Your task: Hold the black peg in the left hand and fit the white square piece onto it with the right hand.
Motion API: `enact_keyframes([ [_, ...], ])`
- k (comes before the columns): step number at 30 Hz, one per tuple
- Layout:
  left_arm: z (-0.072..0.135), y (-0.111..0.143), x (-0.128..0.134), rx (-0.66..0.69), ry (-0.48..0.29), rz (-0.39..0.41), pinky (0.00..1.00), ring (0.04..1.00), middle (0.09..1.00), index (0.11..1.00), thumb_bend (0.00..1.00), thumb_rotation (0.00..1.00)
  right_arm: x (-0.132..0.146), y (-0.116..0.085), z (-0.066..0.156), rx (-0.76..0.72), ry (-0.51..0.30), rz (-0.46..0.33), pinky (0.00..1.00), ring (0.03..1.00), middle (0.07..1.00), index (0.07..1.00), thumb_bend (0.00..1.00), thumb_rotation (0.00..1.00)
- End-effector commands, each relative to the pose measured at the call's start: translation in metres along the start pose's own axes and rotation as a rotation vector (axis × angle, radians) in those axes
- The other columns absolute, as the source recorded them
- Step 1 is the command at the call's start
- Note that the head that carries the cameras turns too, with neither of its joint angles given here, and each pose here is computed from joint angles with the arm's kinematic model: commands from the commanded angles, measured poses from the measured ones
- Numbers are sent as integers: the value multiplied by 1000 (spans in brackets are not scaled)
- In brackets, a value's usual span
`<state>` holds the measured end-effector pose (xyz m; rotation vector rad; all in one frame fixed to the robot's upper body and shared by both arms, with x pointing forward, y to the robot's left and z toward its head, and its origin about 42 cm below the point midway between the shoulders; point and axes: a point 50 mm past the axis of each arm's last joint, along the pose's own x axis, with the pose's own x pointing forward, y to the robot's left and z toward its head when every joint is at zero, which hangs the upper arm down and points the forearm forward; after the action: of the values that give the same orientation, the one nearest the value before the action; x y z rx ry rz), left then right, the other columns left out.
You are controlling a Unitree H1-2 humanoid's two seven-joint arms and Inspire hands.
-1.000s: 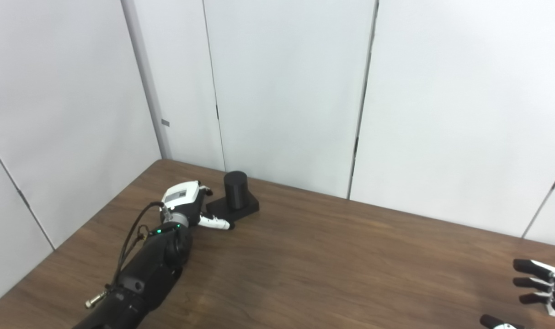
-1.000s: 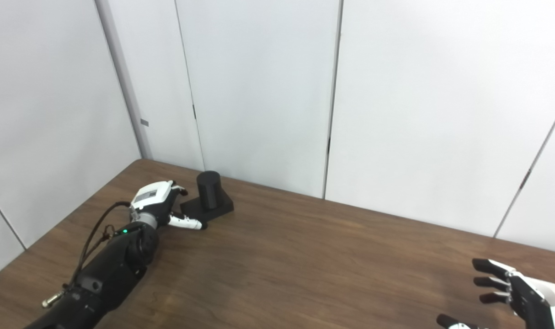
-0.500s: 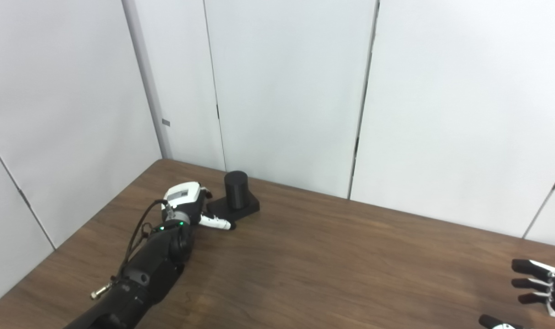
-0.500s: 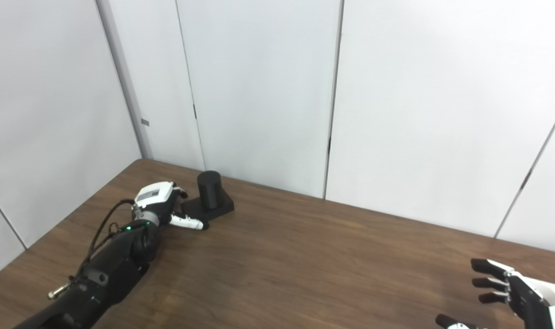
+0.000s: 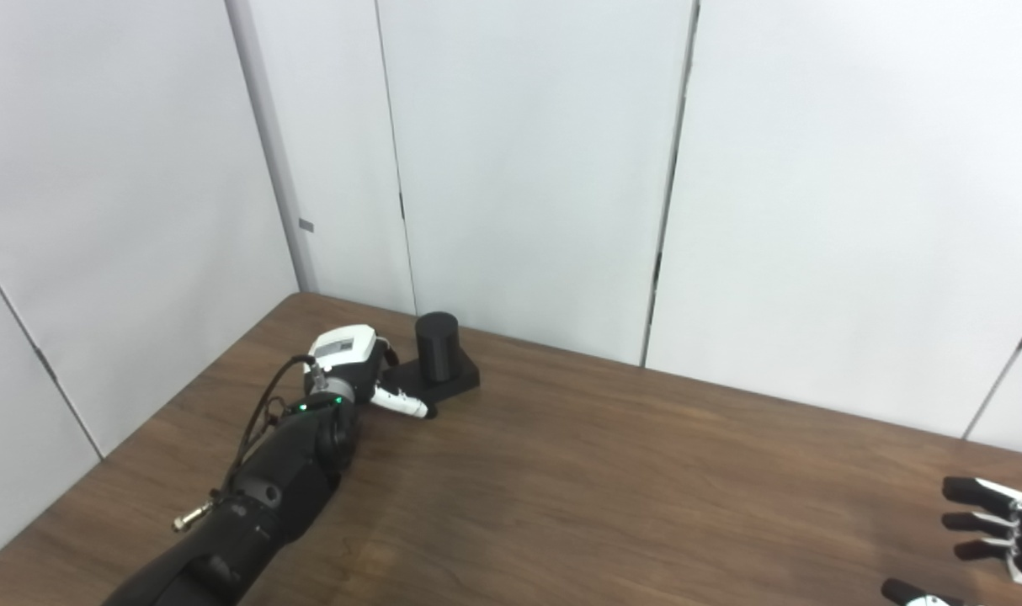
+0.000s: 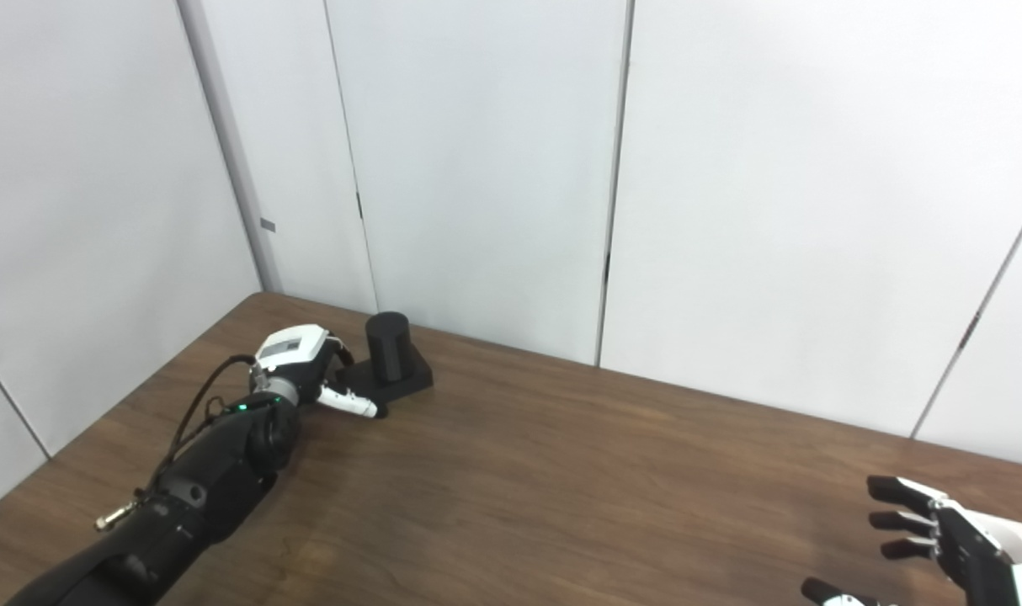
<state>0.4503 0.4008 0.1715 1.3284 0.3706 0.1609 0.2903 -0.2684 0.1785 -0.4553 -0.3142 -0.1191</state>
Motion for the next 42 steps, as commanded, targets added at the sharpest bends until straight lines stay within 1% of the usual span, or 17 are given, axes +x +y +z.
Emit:
enact_keyframes([
  [1,3,31,8,1,-26,59,887,1000,956,701,874,349,7,-6,14,8,-66,-27,501,637,715,686,468,0],
  [4,4,27,8,-9,-38,32,888,1000,958,697,850,338,7,-6,15,6,-58,-27,495,637,716,690,465,0],
  [6,4,24,7,-29,-59,17,916,1000,947,676,842,300,7,-6,15,4,-59,-26,506,637,712,690,467,0],
  [10,2,20,4,-83,-114,-6,933,990,920,605,838,117,7,-6,14,8,-62,-24,522,638,713,686,471,0],
  [12,1,18,3,-79,-133,-9,902,982,910,582,842,79,7,-6,14,10,-59,-23,526,641,716,690,470,0],
  [13,1,16,3,-69,-138,-6,879,977,902,536,685,70,7,-6,13,10,-60,-23,527,642,718,690,469,0],
  [14,0,15,3,-57,-140,-4,856,961,884,506,588,63,7,-6,13,9,-59,-23,528,642,720,689,469,0],
  [15,0,14,3,-50,-141,-2,847,949,872,495,556,60,7,-5,13,7,-58,-22,528,642,721,689,469,0],
  [17,1,12,3,-33,-144,-10,828,926,854,484,530,58,8,-5,13,9,-56,-21,528,641,721,688,469,0],
  [19,2,10,2,-18,-145,-21,787,901,838,480,525,56,8,-5,12,9,-56,-22,523,639,719,684,469,0],
  [21,2,8,1,-8,-162,-30,777,886,829,479,524,55,9,-5,12,-1,-65,-21,516,633,717,680,474,0],
  [23,3,6,-1,-5,-190,-49,776,877,830,479,523,54,9,-6,12,-5,-65,-21,511,628,714,676,476,0],
  [26,9,3,-6,6,-230,-78,720,863,844,481,523,55,10,-6,12,-7,-71,-20,503,623,713,671,479,0],
  [27,10,2,-7,13,-245,-85,721,860,845,481,523,56,11,-6,11,-8,-75,-19,499,622,712,668,480,0],
  [32,21,-9,-19,5,-373,-110,837,875,848,482,524,55,12,-6,11,-10,-79,-20,484,616,704,656,486,0],
  [36,32,-19,-28,13,-478,-115,840,869,834,481,524,56,12,-5,10,-4,-73,-19,488,620,710,659,482,0],
  [42,56,-36,-51,24,-616,-143,833,882,851,483,522,56,12,-3,12,6,-69,-14,499,625,715,661,476,0],
])
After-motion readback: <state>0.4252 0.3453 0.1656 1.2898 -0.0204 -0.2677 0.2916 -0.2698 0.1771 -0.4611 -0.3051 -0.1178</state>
